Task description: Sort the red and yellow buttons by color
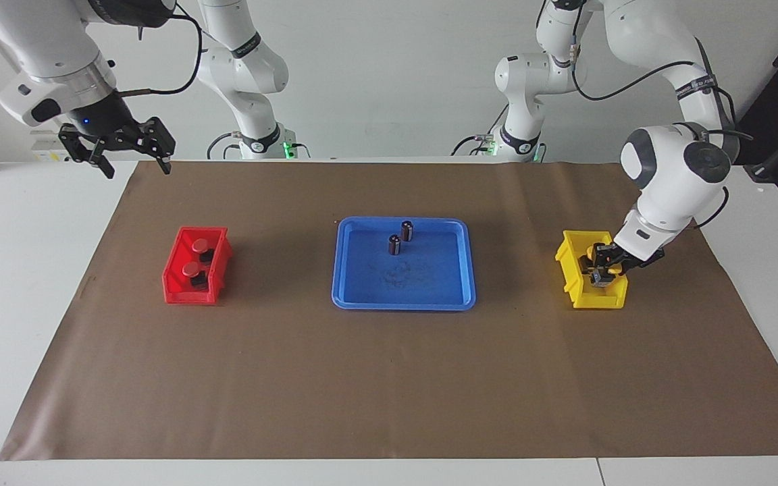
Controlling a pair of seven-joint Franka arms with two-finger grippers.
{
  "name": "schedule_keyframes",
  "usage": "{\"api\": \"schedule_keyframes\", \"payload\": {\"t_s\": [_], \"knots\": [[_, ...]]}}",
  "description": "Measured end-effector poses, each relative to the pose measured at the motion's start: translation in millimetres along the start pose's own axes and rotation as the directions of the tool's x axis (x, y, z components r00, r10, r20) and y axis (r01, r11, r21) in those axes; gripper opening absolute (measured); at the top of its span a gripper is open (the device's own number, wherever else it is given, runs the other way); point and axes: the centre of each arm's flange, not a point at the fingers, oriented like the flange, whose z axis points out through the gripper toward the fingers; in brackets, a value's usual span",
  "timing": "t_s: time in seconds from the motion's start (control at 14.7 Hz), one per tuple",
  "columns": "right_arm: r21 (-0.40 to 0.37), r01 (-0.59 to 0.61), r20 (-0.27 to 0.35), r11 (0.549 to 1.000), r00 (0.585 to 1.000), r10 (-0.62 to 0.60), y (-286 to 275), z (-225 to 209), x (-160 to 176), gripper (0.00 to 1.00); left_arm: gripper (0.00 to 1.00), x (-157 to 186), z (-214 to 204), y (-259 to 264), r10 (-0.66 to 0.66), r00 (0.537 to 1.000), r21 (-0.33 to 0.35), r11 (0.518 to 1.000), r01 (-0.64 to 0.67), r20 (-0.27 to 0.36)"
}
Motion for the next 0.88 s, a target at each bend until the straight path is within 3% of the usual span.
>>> {"api": "schedule_keyframes", "payload": {"t_s": [0.68, 0.82, 0.88], "knots": [[-0.004, -0.006, 0.024, 1.0, 1.0, 0.007, -3, -1, -3, 1.0, 0.43, -1, 30, 2, 0.004, 0.999, 0.003, 1.0, -0.004, -0.037], [-0.004, -0.008, 0.028, 1.0, 1.0, 0.008, -2, 1, -2, 1.0, 0.58, -1, 30, 2, 0.005, 0.999, 0.003, 1.0, -0.004, -0.037], [-0.004, -0.008, 0.029, 1.0, 1.0, 0.008, -2, 2, -2, 1.0, 0.59, -1, 30, 2, 0.005, 0.999, 0.003, 1.0, -0.005, -0.038]]}}
